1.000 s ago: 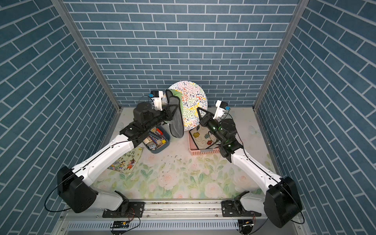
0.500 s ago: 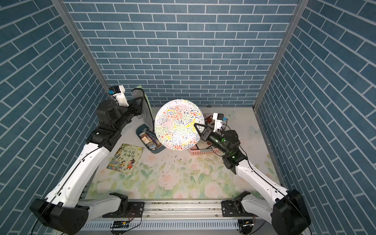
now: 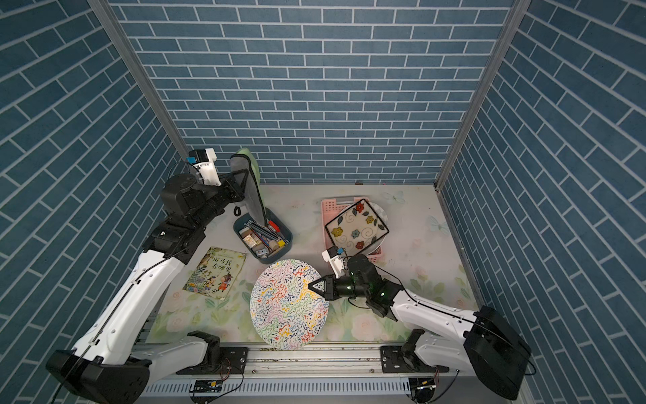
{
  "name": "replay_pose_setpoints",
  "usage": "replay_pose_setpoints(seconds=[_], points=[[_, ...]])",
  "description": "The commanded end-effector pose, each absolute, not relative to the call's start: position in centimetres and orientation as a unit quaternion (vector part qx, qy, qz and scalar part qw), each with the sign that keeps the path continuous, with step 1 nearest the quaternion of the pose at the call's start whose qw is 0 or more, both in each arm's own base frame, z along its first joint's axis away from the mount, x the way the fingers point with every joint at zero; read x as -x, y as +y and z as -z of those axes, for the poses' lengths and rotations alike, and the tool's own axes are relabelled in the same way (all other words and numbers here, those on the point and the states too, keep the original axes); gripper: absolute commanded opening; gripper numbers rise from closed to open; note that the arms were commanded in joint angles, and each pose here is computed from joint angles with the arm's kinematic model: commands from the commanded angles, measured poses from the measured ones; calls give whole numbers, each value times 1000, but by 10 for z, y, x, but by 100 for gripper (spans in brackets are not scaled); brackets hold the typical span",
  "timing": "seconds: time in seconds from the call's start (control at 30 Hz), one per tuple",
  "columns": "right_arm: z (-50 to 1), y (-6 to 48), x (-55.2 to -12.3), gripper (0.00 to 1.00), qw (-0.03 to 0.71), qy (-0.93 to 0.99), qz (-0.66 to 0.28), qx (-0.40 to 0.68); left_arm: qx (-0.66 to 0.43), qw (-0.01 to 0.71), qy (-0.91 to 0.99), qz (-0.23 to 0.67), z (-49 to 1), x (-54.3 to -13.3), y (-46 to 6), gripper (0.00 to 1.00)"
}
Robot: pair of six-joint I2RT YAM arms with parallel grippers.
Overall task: Wipe the wet plate dry
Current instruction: Place the plate at the center of the board.
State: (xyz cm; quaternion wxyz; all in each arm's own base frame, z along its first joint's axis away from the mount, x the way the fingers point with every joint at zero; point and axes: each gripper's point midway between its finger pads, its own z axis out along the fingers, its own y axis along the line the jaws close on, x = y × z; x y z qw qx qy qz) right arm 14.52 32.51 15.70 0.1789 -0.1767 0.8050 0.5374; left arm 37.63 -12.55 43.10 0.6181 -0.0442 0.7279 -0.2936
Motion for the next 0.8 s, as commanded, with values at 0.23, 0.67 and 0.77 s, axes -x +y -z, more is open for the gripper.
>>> replay_pose_setpoints(seconds=[0.23, 0.67, 0.77], points=[[-103, 325, -183, 0, 231, 841, -470, 135, 34, 602, 736, 309, -417, -375, -134, 0], [-15, 284, -211, 13, 214, 939, -246, 111, 36, 598, 737, 314, -409, -374, -135, 0], [-5, 280, -210, 29, 210, 943, -228, 120, 37, 598, 736, 314, -409, -374, -134, 0]])
